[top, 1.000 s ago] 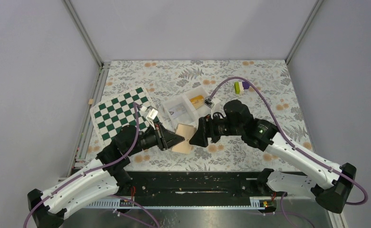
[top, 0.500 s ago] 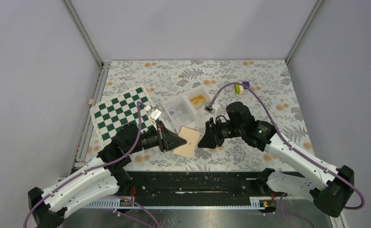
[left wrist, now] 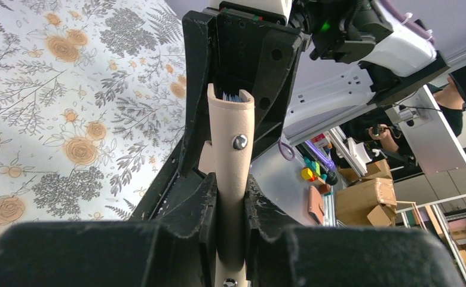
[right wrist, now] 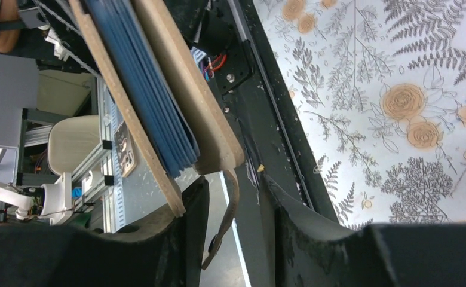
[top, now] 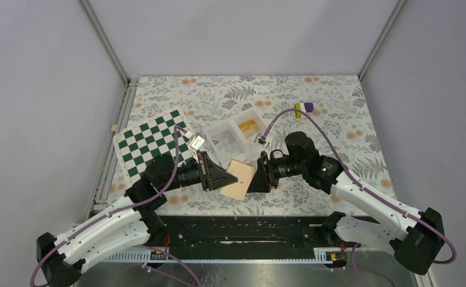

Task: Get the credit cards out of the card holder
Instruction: Open the card holder.

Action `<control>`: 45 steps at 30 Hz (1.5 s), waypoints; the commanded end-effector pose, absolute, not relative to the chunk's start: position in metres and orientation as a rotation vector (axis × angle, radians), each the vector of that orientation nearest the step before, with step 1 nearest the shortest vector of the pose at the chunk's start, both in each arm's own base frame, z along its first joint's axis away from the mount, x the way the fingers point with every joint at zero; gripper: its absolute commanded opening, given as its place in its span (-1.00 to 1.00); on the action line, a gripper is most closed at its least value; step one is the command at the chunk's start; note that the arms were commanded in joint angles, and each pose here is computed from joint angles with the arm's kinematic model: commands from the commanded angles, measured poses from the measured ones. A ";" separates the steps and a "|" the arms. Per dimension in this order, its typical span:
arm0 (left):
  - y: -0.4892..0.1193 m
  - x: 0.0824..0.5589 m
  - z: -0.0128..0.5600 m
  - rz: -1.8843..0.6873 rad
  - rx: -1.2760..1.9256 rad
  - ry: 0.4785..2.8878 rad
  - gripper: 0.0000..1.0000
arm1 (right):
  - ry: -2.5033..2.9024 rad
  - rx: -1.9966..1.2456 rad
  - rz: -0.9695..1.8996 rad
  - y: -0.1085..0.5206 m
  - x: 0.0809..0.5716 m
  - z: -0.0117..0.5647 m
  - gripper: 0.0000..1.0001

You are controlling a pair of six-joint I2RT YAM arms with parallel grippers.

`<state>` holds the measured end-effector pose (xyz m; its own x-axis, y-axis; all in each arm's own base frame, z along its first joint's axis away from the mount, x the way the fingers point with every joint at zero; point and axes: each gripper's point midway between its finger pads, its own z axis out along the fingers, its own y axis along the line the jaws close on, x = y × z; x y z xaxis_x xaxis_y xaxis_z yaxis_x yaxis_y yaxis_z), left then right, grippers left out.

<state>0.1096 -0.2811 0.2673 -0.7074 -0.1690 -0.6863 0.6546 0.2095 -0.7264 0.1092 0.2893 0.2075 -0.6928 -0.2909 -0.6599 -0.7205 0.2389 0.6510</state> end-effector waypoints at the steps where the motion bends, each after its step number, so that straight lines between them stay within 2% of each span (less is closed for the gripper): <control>1: -0.283 0.101 0.301 -1.660 0.492 1.672 -1.00 | 1.924 -0.958 1.551 0.296 0.105 0.241 -0.15; 5: -0.284 0.098 0.302 -1.690 0.493 1.669 -1.00 | 1.846 -0.933 1.564 0.298 0.106 0.255 -0.27; 7: -0.285 0.098 0.303 -1.702 0.493 1.662 -1.00 | 1.832 -0.918 1.554 0.297 0.108 0.256 -0.43; 11: -0.286 0.099 0.300 -1.698 0.481 1.679 -1.00 | 1.789 -0.899 1.559 0.295 0.107 0.262 -1.00; 12: -0.285 0.102 0.297 -1.686 0.467 1.692 -0.98 | 1.780 -0.888 1.558 0.294 0.107 0.264 -1.00; 13: -0.285 0.104 0.293 -1.672 0.451 1.709 -0.83 | 1.771 -0.878 1.558 0.293 0.107 0.267 -1.00; 15: -0.285 0.111 0.284 -1.638 0.411 1.748 -0.22 | 1.772 -0.834 1.563 0.290 0.107 0.273 -1.00; 16: -0.285 0.114 0.280 -1.627 0.391 1.763 -0.01 | 1.783 -0.799 1.576 0.289 0.108 0.276 -1.00; 20: -0.283 0.119 0.273 -1.623 0.354 1.776 0.41 | 1.836 -0.718 1.654 0.288 0.103 0.284 -1.00; 22: -0.281 0.122 0.271 -1.612 0.339 1.776 0.51 | 1.853 -0.699 1.674 0.287 0.101 0.285 -1.00; 30: -0.280 0.120 0.268 -1.617 0.368 1.740 0.76 | 1.860 -0.679 1.697 0.285 0.099 0.288 -1.00; 39: -0.277 0.125 0.257 -1.570 0.352 1.766 0.77 | 1.703 -0.885 1.678 0.278 0.082 0.307 -1.00; 45: -0.270 0.127 0.261 -1.573 0.320 1.742 0.77 | 1.478 -1.113 1.431 0.264 0.081 0.327 -1.00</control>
<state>0.1208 -0.2761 0.2466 -0.7286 -0.2339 -0.6437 0.6041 0.2232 -0.7650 0.0863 0.2743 0.2824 -0.5960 -0.0990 -0.7969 -0.8029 0.0587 0.5932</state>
